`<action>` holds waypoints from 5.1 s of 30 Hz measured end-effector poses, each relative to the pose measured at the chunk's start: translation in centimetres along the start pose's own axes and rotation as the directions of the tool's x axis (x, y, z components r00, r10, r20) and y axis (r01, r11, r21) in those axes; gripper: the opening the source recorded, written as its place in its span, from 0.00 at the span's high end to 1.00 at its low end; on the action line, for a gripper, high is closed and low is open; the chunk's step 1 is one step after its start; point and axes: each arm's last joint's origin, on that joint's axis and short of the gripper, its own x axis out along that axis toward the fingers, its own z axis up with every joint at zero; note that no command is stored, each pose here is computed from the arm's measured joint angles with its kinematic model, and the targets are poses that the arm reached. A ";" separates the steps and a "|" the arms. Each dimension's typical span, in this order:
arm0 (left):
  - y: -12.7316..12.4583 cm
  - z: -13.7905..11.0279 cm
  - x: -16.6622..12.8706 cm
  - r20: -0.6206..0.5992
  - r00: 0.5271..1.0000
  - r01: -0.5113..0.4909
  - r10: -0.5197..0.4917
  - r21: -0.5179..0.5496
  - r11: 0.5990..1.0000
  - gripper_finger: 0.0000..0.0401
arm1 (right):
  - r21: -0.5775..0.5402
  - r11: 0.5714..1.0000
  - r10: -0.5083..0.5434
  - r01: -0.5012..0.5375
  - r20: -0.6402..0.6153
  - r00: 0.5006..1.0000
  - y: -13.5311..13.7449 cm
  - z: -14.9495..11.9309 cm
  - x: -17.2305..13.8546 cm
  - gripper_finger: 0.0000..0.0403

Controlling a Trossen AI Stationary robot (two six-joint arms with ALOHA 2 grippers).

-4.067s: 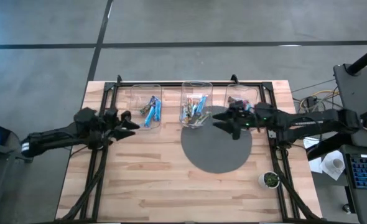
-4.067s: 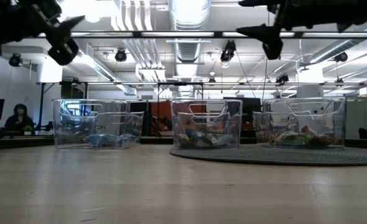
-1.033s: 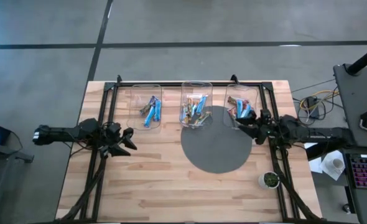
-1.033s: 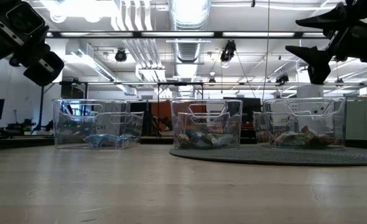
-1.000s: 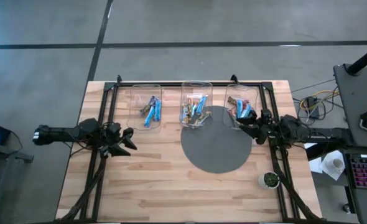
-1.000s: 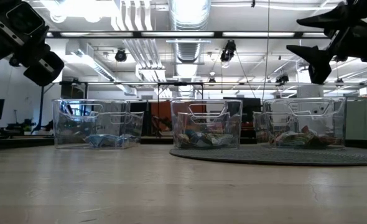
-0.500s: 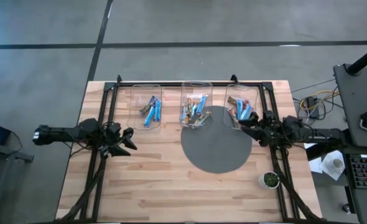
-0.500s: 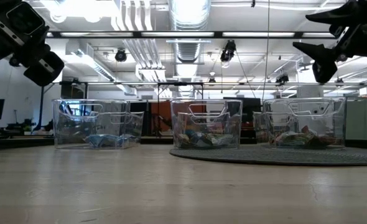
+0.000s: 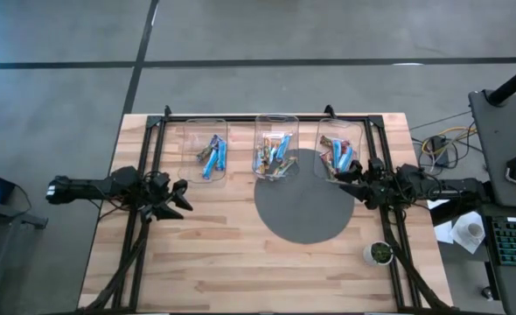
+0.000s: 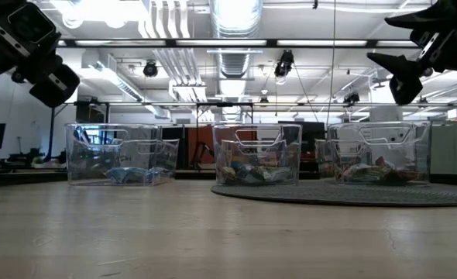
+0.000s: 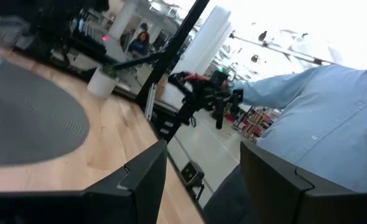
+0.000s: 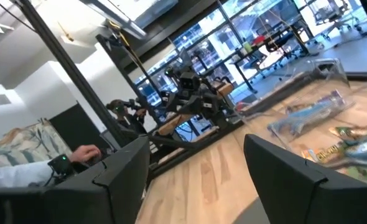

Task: Pick and place Granola Bars by type
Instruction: Return to Home Position

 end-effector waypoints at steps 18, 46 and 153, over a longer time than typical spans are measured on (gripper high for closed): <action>0.3 -0.2 0.0 -0.015 0.999 -0.042 0.042 -0.016 0.999 0.54 | -0.001 1.000 -0.012 0.012 -0.014 1.000 -0.1 -0.1 0.0 0.39; 0.3 -0.3 0.0 -0.023 0.999 -0.042 0.041 -0.019 0.999 0.54 | -0.001 1.000 -0.026 0.026 -0.034 0.999 -0.2 -0.3 0.1 0.37; 1.6 0.7 -0.6 0.286 0.831 -0.549 0.477 0.561 0.620 0.54 | -0.421 0.888 0.136 -0.182 -0.138 0.981 0.6 -0.9 -0.1 0.39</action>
